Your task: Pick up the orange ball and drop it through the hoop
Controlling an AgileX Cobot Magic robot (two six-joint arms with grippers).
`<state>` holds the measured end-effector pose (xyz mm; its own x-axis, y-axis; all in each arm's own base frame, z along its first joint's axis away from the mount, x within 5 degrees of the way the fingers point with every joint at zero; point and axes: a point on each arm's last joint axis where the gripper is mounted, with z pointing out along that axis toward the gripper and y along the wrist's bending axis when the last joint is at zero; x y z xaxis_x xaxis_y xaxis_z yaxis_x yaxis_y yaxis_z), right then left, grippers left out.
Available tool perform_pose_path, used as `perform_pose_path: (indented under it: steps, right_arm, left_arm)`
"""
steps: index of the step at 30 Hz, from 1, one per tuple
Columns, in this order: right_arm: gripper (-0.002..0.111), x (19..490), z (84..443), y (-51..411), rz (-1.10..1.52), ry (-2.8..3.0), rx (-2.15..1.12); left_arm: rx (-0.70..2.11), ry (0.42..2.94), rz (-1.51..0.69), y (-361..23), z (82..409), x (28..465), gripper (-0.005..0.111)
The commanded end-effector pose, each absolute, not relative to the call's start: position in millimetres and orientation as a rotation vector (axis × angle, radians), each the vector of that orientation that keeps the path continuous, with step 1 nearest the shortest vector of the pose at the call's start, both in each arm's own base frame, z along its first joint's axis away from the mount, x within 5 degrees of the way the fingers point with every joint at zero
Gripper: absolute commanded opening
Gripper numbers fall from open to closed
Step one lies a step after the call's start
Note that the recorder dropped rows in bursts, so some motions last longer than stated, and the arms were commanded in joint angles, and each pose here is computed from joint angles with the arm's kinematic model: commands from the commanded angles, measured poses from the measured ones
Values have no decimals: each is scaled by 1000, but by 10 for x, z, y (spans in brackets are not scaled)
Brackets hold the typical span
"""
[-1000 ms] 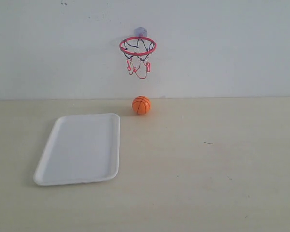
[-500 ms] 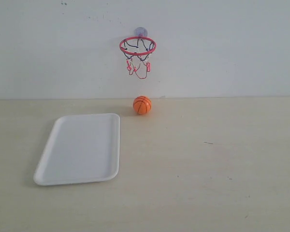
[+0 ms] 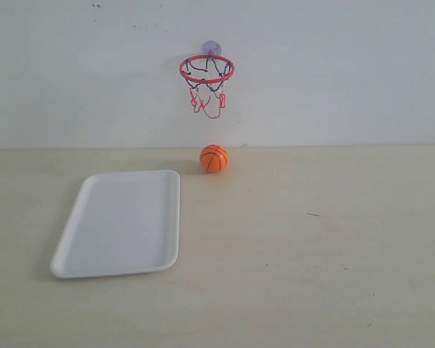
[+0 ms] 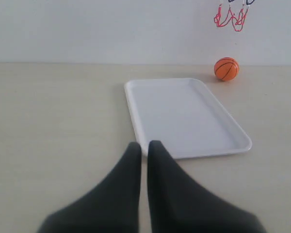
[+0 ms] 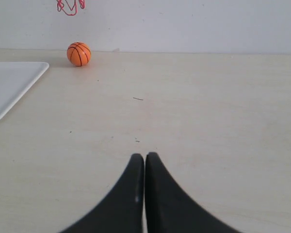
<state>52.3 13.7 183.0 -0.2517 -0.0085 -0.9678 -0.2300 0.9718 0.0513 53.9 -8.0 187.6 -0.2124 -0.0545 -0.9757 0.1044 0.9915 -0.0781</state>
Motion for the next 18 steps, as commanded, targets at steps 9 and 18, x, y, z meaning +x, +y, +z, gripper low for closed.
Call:
perform_pose_path:
  steps: [9,18]
  right_arm:
    - [0,522,1842,137,211,1801,-178]
    - [0,522,1842,137,211,1801,-178]
  left_arm:
    - [-12,1776,-113,-50,1869,544,4]
    - [-14,1776,-117,-51,1869,544,4]
